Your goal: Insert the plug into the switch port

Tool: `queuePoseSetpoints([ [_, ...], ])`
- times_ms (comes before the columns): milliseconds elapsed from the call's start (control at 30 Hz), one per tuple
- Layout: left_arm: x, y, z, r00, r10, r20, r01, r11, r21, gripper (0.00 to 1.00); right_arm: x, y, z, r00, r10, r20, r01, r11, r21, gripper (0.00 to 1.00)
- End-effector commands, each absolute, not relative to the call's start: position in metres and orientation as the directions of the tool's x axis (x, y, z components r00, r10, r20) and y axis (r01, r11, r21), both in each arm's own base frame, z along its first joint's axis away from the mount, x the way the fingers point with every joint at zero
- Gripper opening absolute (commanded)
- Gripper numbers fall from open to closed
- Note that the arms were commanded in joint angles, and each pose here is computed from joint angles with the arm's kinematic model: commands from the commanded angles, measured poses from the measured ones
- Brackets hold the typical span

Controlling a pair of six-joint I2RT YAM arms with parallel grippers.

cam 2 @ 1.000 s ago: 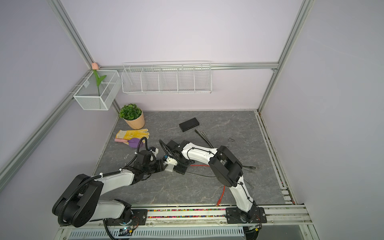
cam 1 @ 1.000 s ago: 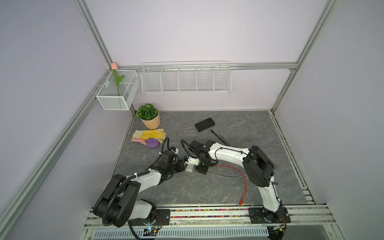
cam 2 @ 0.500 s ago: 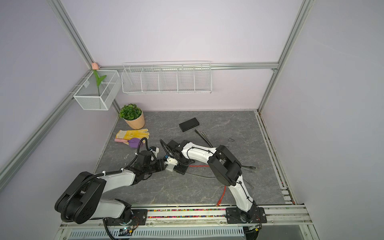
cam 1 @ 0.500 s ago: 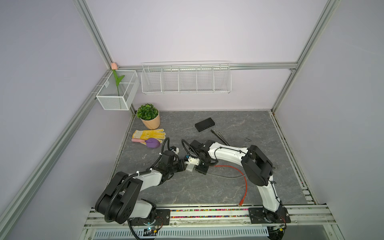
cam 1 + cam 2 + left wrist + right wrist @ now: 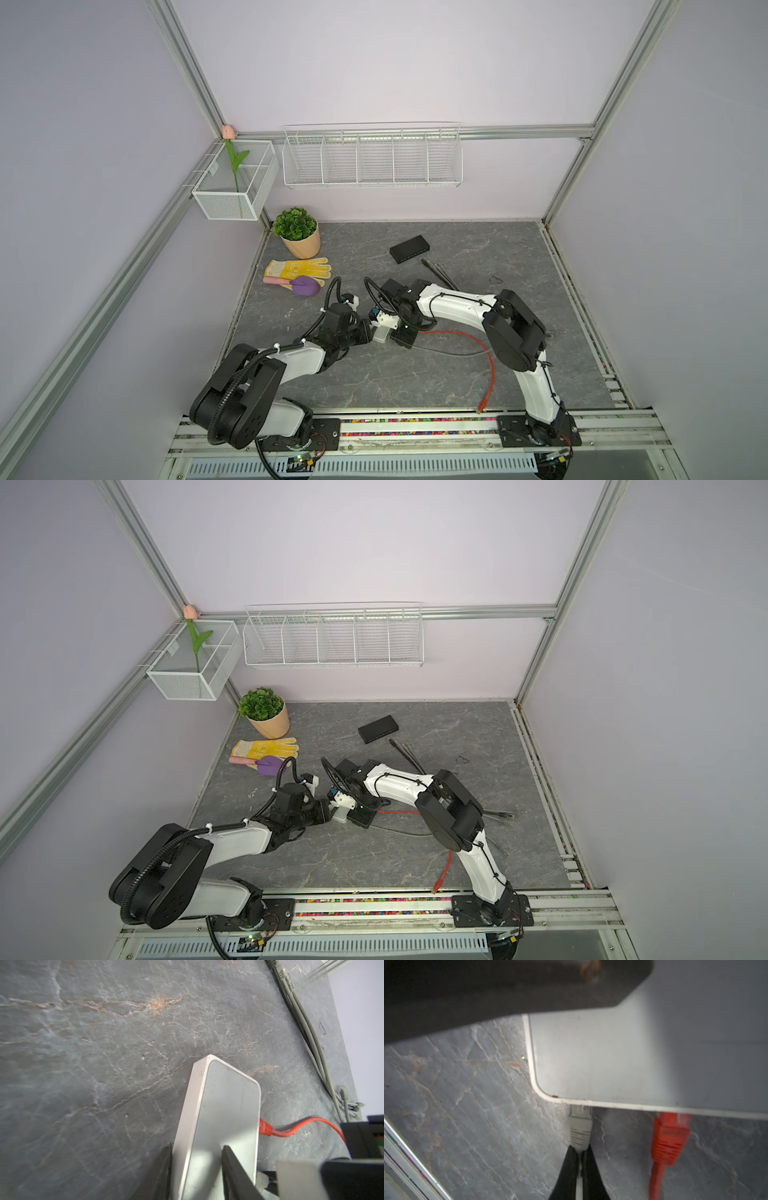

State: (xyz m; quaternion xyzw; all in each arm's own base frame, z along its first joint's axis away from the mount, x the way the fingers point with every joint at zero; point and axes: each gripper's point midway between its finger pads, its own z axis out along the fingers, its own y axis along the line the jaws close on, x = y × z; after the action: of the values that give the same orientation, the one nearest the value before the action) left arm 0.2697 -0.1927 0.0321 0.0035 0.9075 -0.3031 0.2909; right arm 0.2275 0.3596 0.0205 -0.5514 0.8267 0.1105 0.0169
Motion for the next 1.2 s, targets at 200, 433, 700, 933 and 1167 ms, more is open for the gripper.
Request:
queuePoseSetpoints([
  [200,0.195,-0.229,0.015,-0.941,0.034,-0.337,0.262,0.705,-0.659,0.37,0.284,0.459,0.067,-0.301,-0.745,-0.595,-0.949,0.295,0.111,0.07],
  [433,0.2,-0.212,0.021,-0.934,-0.014,-0.357,0.216,0.773,-0.596,0.36,0.281,0.44,0.062,-0.298,-0.779,-0.551,-0.948,0.309,0.077,0.07],
  [700,0.21,-0.176,0.055,-0.88,-0.132,-0.456,0.139,0.847,-0.513,0.35,0.269,0.406,0.066,-0.302,-0.821,-0.485,-0.944,0.329,0.031,0.18],
  [933,0.213,-0.159,0.09,-0.801,-0.192,-0.567,0.161,0.844,-0.512,0.37,0.253,0.383,0.083,-0.315,-0.823,-0.472,-0.941,0.338,0.038,0.26],
  [1167,0.217,-0.162,0.081,-0.828,-0.179,-0.532,0.149,0.844,-0.516,0.37,0.252,0.367,0.096,-0.324,-0.826,-0.462,-0.934,0.357,0.017,0.27],
])
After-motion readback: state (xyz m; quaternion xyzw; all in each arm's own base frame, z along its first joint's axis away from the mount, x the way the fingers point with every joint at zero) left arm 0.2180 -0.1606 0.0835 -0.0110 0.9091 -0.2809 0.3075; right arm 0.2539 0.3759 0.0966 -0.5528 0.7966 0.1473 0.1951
